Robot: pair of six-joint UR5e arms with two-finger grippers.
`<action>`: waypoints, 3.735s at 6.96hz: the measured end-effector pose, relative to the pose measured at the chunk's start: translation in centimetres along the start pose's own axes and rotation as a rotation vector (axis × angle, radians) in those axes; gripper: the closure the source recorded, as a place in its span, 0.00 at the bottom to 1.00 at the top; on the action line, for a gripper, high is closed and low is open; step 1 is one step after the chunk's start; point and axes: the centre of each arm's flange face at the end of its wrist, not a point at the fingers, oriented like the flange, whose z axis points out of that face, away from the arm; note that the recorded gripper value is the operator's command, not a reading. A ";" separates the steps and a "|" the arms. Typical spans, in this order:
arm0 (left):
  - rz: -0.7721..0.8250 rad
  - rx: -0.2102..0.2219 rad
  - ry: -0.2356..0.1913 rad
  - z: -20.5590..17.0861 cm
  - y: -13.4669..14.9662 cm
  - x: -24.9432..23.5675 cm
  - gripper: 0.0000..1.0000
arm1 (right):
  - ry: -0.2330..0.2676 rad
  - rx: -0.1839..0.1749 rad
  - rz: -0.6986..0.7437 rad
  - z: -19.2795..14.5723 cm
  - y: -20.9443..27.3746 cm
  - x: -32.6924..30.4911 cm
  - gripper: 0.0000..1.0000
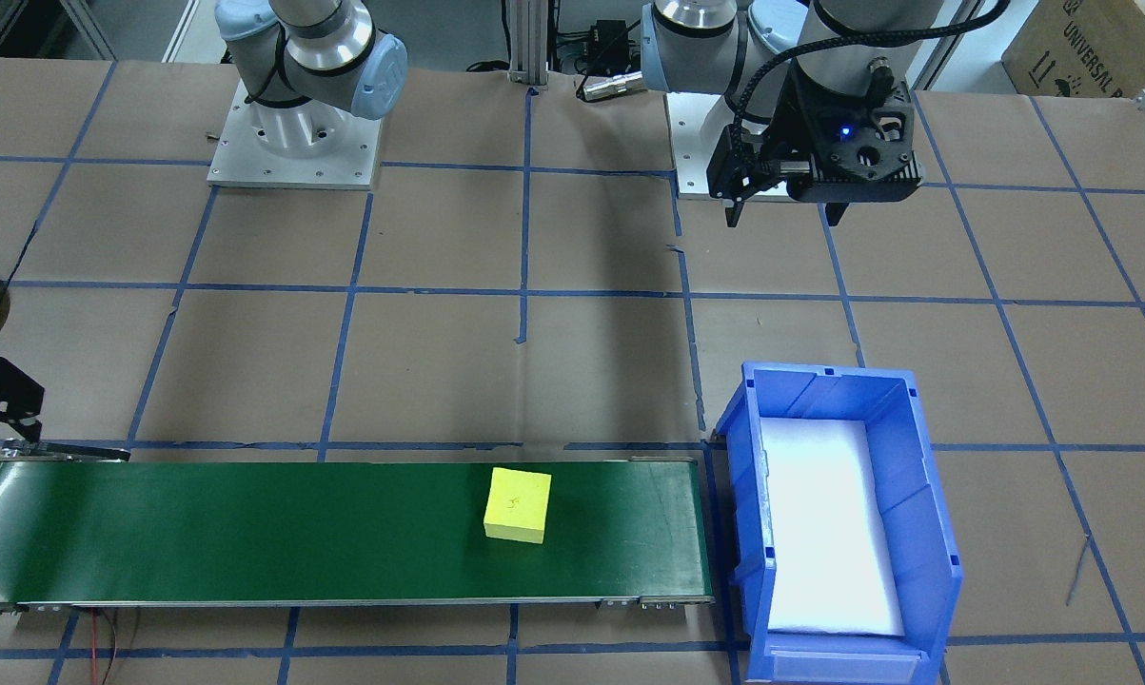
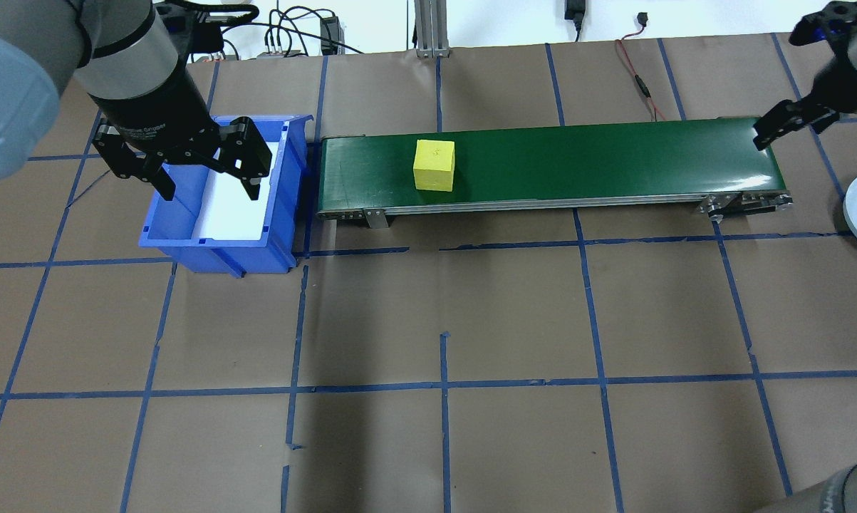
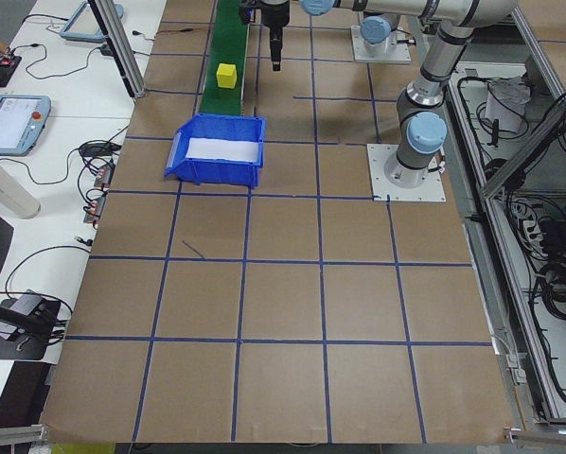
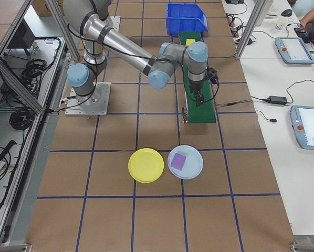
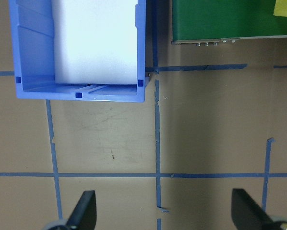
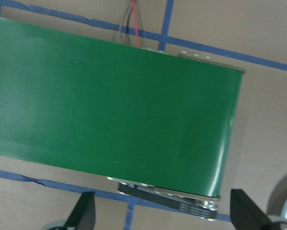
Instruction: Move block left to right into plate
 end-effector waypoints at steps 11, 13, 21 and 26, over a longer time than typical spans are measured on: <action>0.020 0.063 0.057 -0.6 -1.0 -1.0 0.00 | -0.240 -0.042 0.332 5.2 -5.6 -17.0 0.00; 0.027 0.063 0.056 -0.6 -1.0 -1.1 0.00 | -0.244 -0.048 0.339 5.6 -5.7 -17.0 0.00; 0.030 0.066 0.055 -0.7 -1.1 -1.4 0.00 | -0.246 -0.059 0.374 6.0 -6.4 -16.9 0.00; 0.029 0.068 0.057 -0.7 -1.1 -1.4 0.00 | -0.246 -0.063 0.370 6.3 -6.4 -16.9 0.00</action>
